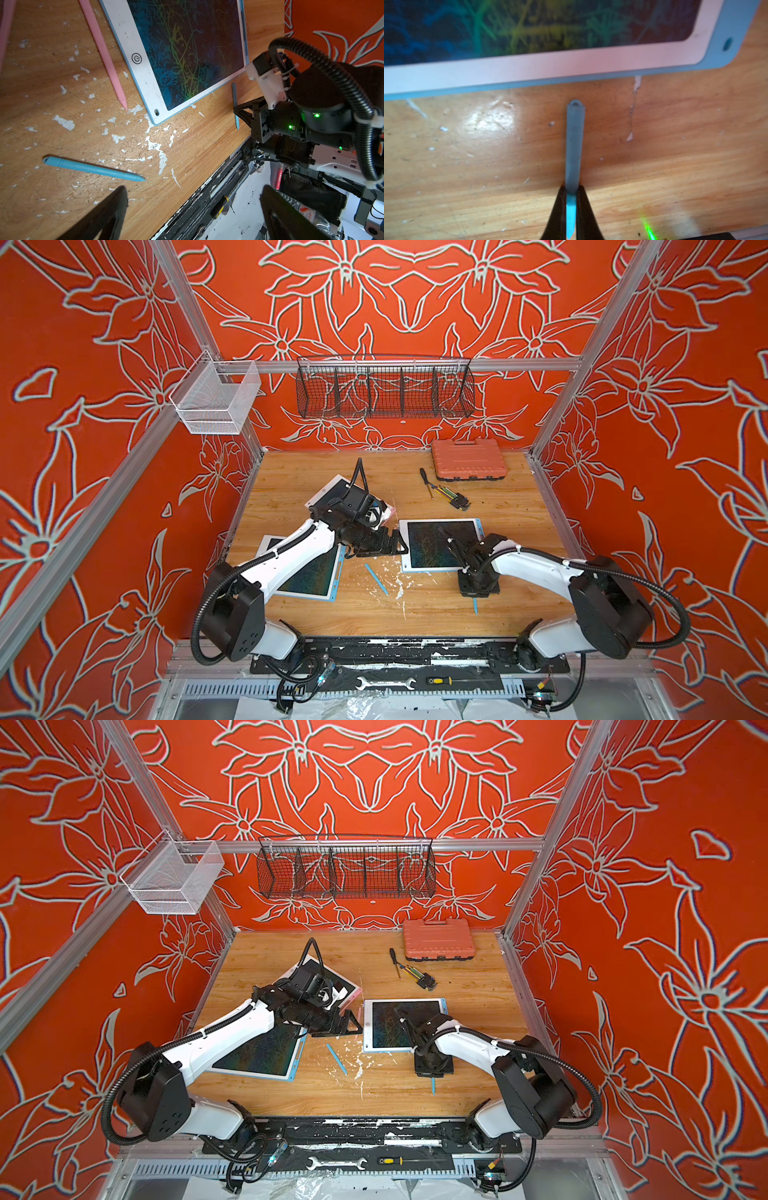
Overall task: Place the stylus back onto the writing tablet
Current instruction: Pick up the stylus from the center of the board.
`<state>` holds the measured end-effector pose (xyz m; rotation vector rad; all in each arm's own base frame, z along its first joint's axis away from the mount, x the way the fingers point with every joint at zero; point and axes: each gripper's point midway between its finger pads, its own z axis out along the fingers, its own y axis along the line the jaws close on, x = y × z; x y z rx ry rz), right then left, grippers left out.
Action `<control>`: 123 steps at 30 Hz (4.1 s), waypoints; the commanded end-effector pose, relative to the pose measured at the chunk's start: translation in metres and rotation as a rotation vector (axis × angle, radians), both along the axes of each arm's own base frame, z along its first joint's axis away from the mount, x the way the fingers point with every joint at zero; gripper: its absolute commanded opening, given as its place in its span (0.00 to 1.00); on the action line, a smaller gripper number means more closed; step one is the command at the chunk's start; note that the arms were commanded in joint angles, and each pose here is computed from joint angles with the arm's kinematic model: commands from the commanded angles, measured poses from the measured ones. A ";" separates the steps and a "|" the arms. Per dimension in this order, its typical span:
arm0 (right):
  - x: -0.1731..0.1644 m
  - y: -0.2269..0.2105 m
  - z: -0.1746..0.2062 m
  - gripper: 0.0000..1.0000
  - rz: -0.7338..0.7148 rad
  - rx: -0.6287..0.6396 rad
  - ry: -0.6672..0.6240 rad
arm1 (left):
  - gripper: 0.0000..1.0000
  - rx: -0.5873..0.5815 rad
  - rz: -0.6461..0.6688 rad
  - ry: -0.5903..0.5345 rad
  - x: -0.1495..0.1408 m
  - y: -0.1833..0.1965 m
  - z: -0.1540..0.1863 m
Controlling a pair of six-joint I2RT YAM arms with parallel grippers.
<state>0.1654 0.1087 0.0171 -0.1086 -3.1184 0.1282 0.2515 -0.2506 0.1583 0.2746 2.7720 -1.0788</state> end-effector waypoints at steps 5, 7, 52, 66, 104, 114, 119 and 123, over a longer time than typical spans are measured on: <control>0.020 0.034 -0.008 0.03 0.002 0.124 -0.066 | 0.97 -0.009 -0.001 0.004 0.001 0.000 0.000; 0.020 0.034 -0.008 0.03 0.001 0.124 -0.068 | 0.97 -0.011 -0.001 0.003 0.000 0.000 0.000; 0.000 0.029 -0.026 0.21 -0.191 0.085 0.034 | 0.97 -0.018 0.009 0.001 -0.004 0.003 0.002; -0.012 0.020 -0.037 0.14 -0.275 0.051 0.068 | 0.97 -0.016 -0.003 -0.008 -0.003 0.002 0.003; -0.015 0.020 -0.014 0.00 -0.188 0.111 0.021 | 0.97 -0.023 -0.008 0.000 0.002 0.000 -0.001; -0.016 0.014 -0.005 0.01 -0.197 0.099 0.000 | 0.97 -0.022 -0.007 -0.002 0.002 0.000 -0.001; -0.015 0.016 -0.009 0.02 -0.188 0.100 0.006 | 0.97 -0.026 -0.007 0.002 0.002 0.000 -0.002; -0.014 0.018 -0.013 0.03 -0.187 0.104 0.014 | 0.97 -0.025 -0.006 0.002 0.002 0.000 -0.001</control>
